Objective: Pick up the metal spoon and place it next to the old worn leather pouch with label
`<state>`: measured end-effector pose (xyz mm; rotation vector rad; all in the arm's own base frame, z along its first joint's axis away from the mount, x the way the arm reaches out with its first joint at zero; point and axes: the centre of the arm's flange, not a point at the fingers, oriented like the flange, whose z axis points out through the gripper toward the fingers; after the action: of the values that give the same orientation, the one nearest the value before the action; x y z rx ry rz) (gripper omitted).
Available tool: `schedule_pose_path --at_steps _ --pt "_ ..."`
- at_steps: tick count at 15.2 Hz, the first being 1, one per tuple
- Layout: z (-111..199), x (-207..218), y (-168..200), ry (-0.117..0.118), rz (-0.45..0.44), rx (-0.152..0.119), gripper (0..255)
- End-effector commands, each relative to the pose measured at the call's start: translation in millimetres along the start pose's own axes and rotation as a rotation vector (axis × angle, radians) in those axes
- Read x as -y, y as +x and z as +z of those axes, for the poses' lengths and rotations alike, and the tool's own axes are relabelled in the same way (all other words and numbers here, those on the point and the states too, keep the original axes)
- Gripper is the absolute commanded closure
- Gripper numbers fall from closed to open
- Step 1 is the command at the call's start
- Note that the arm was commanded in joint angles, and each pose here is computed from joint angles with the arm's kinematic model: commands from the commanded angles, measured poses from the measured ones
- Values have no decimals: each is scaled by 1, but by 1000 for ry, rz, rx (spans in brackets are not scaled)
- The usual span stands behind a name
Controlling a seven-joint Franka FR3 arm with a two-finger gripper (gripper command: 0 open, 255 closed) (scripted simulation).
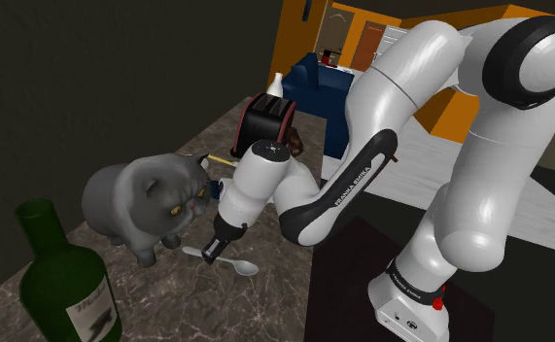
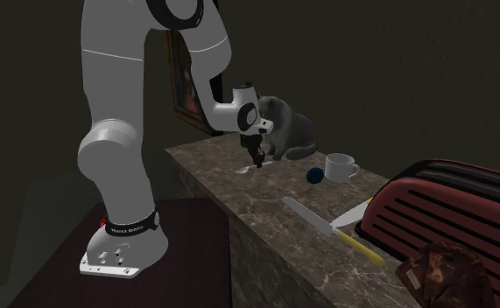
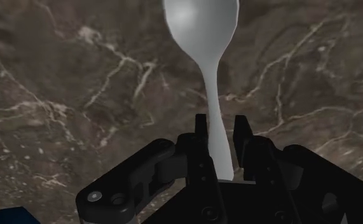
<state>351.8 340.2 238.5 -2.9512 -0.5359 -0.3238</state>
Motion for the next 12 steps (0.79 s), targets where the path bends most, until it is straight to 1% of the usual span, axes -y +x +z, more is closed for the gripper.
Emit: schedule_pose_path --at_steps 1,7,12 --pt "0 0 0 -1 0 1 255" --pt "1 0 -1 -1 0 1 255" --pt "-24 2 5 -1 0 1 255"
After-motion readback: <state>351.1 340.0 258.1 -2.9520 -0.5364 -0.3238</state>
